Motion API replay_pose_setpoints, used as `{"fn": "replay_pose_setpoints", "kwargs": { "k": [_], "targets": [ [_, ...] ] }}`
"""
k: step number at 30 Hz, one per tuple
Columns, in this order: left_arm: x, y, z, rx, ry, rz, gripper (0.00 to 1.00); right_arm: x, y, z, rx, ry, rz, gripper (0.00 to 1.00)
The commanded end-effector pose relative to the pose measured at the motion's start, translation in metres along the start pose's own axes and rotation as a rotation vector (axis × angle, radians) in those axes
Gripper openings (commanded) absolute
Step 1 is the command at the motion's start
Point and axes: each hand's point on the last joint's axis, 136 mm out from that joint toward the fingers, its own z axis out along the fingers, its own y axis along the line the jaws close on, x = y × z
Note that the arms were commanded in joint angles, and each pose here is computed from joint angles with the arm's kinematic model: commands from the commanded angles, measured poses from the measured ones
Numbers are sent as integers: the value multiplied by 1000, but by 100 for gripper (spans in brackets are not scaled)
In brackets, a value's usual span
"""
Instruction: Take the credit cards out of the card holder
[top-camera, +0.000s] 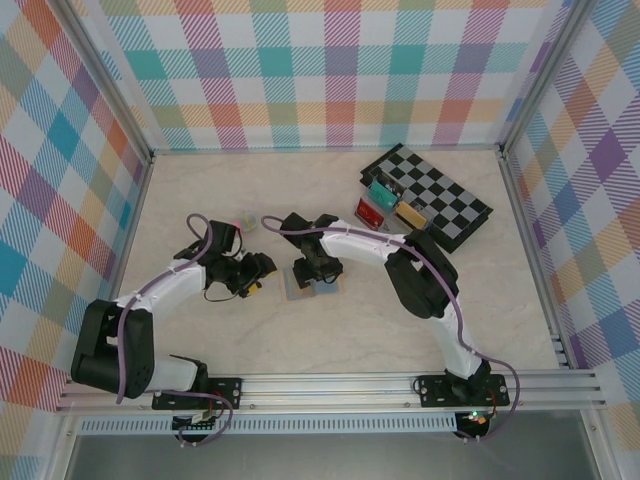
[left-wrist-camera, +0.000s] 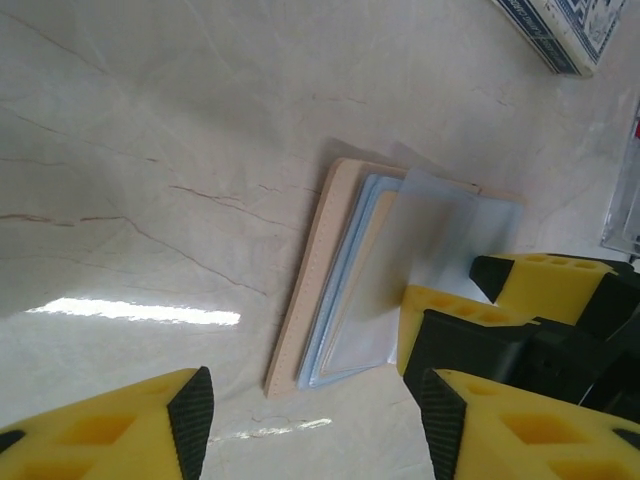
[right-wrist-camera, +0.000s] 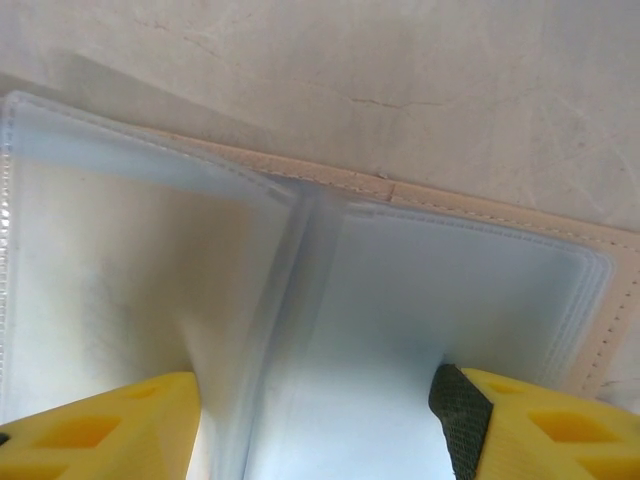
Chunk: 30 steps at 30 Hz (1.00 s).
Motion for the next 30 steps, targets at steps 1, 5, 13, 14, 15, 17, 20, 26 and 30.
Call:
{"fn": "replay_pose_setpoints", "kwargs": {
  "k": [1,5,13,14,15,17,20,26,30],
  "targets": [
    [6,-9,7,60,46,4,52,25,-15,33,76,101,15,64],
    [10,-14,14,63,69,15,45,26,-14,33,68,99,21,61],
    [13,-31,33,88,114,57,26,27,-11,31,16,92,31,59],
    [15,-32,36,85,122,61,25,27,-11,31,10,90,34,58],
    [16,-32,38,81,132,62,25,27,-11,31,2,89,36,58],
    [19,-34,43,79,146,70,24,26,-10,30,-9,87,41,56],
    [24,-35,50,81,168,68,25,25,-10,29,-27,83,50,55],
    [28,-36,58,90,192,55,27,25,-8,28,-63,81,65,54],
    [29,-37,63,103,207,43,27,24,-5,25,-101,75,76,53]
  ]
}}
